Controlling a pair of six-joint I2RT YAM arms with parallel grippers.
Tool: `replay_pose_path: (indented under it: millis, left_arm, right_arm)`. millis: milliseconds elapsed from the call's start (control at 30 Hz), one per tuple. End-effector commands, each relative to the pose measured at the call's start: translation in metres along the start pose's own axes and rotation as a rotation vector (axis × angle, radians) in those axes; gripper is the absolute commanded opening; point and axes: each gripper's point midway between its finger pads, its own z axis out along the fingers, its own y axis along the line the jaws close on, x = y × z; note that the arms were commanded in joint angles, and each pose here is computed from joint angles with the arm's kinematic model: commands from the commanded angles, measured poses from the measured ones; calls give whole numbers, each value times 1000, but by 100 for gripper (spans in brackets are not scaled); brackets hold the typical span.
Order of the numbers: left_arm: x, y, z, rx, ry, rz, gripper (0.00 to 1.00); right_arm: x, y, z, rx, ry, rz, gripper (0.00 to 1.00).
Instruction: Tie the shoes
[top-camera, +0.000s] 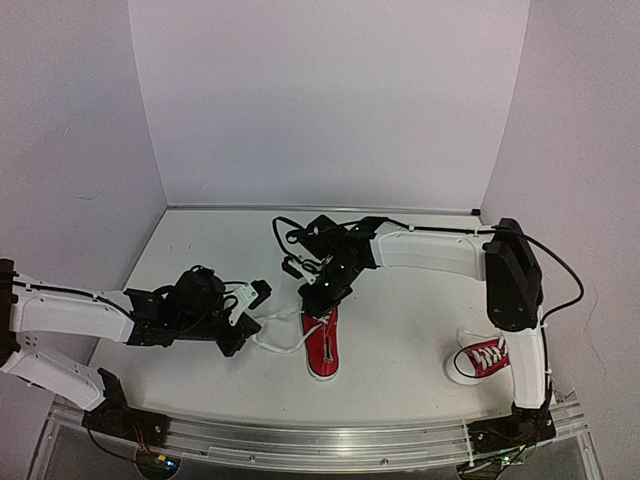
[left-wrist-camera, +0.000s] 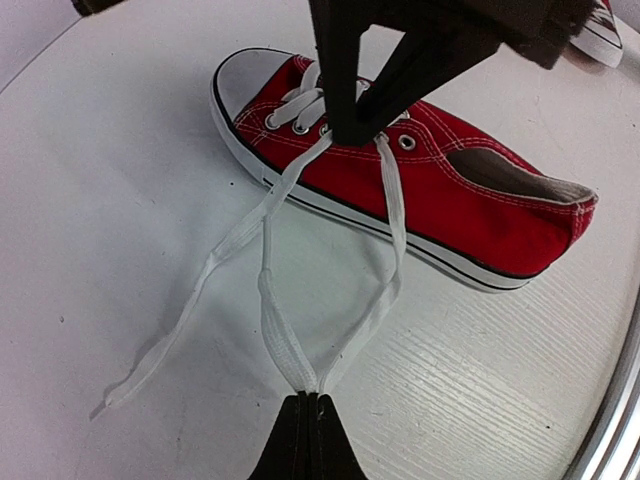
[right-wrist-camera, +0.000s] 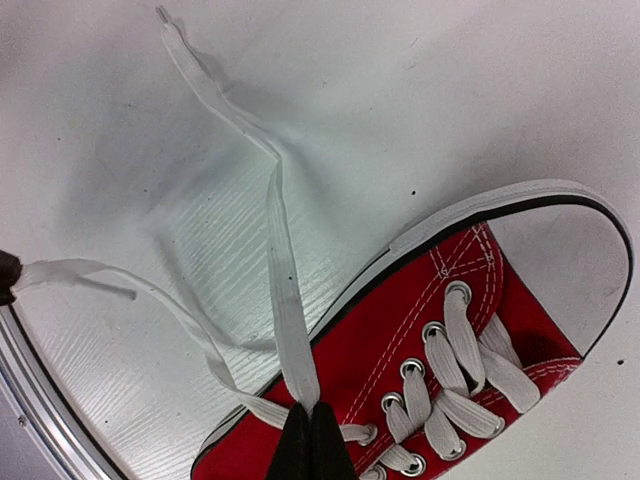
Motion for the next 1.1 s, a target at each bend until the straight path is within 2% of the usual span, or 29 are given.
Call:
replay_pose_path:
  millis: [0, 200, 400, 733, 900, 1067]
  left_arm:
    - [-40, 18, 0, -1, -98, -43, 0]
    - [-70, 24, 15, 42, -151, 13, 0]
    - [-87, 25, 50, 82, -149, 65, 0]
    - [-78, 12, 87, 167, -125, 93, 0]
    - [-64, 3, 90, 219, -88, 127, 0]
    - [-61, 7, 82, 189, -102, 94, 0]
  right_arm:
    - [-6, 7, -29, 4, -52, -33, 0]
    - [-3, 8, -32, -4, -58, -38, 0]
    - [-3, 9, -33, -7, -64, -29, 0]
    - [-5, 5, -36, 11, -83, -30, 0]
    - [-9, -1, -39, 22, -95, -18, 0]
    - [-10, -6, -44, 21, -111, 0, 0]
